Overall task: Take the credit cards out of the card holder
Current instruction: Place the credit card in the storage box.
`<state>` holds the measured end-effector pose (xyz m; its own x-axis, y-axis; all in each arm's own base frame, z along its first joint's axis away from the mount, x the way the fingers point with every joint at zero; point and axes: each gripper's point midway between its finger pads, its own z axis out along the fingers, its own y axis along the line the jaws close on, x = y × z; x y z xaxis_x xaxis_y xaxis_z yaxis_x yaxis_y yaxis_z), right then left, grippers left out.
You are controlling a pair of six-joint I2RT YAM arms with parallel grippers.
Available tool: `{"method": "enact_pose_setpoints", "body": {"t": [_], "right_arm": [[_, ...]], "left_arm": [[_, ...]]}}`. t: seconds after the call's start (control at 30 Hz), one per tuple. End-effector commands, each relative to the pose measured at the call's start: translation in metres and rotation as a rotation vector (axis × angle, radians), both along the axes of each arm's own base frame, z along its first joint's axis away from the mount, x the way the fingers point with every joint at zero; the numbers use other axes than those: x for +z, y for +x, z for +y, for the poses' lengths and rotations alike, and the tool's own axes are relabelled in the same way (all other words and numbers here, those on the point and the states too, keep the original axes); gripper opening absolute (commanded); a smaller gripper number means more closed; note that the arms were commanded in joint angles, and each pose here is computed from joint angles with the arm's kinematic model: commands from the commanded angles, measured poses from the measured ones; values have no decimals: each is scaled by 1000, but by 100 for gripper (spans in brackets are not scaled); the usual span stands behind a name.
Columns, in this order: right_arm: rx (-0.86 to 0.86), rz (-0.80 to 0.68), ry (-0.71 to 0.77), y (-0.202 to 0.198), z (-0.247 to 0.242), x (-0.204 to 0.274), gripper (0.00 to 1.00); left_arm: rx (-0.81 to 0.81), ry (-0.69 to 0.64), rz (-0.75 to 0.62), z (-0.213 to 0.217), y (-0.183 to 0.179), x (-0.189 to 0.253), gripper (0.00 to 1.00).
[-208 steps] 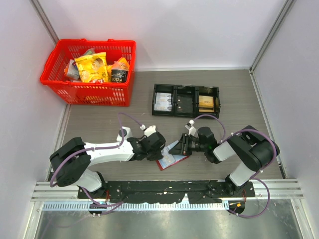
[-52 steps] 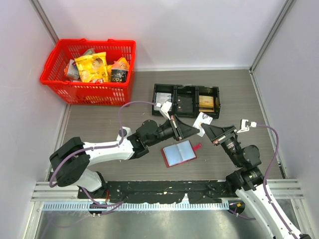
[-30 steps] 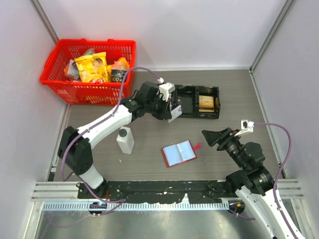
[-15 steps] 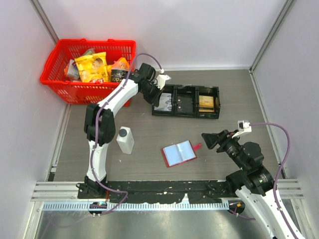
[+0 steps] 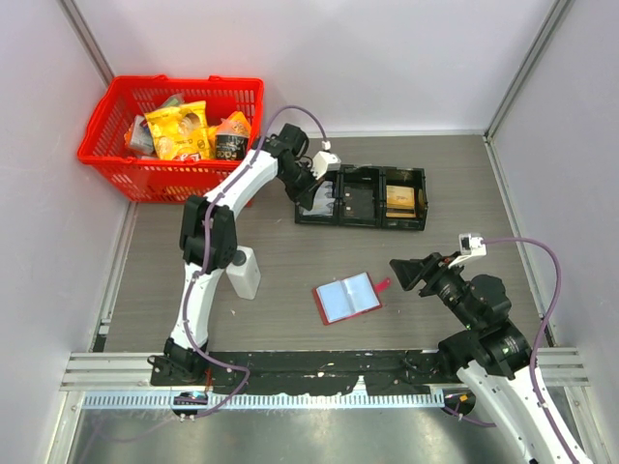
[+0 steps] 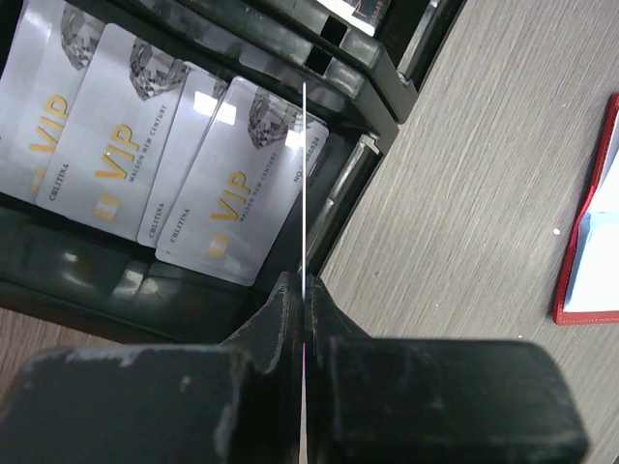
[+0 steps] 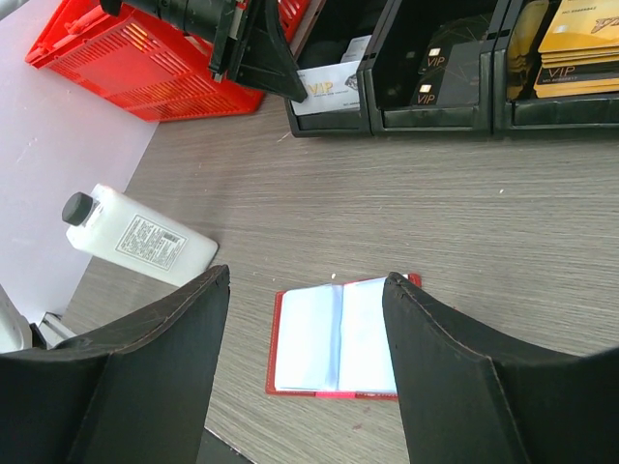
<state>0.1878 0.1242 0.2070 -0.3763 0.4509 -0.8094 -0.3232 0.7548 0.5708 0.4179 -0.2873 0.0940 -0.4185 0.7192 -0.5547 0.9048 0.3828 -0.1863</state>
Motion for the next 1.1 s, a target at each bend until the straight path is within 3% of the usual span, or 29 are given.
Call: {"method": "enact_pose_setpoints", "body": {"t": [0.0,0.17,0.33,0.43,0.57,0.83,1.07], "right_arm": [[12,-41,-1,3,3,10,69],[12,-39,-1,4,2,9,69],[14,-33,-4,4,3,8,69],[14,-36,-4,4,3,9,69],[20,-24,-5,4,4,7,70],[34,67,-41,8,8,-3,72],[87,161,-86,15,20,-8,72]], "left_arm": [[-76,-18,-5,-5,-1,2,0],[-58,26,-38,-1,11,-5,1],[-37,41,-83,0,22,-5,15],[-3,47,-130,1,33,1,30],[70,29,-208,2,48,21,39],[255,-134,-403,-4,68,118,68],[524,-337,-509,19,45,233,99]]}}
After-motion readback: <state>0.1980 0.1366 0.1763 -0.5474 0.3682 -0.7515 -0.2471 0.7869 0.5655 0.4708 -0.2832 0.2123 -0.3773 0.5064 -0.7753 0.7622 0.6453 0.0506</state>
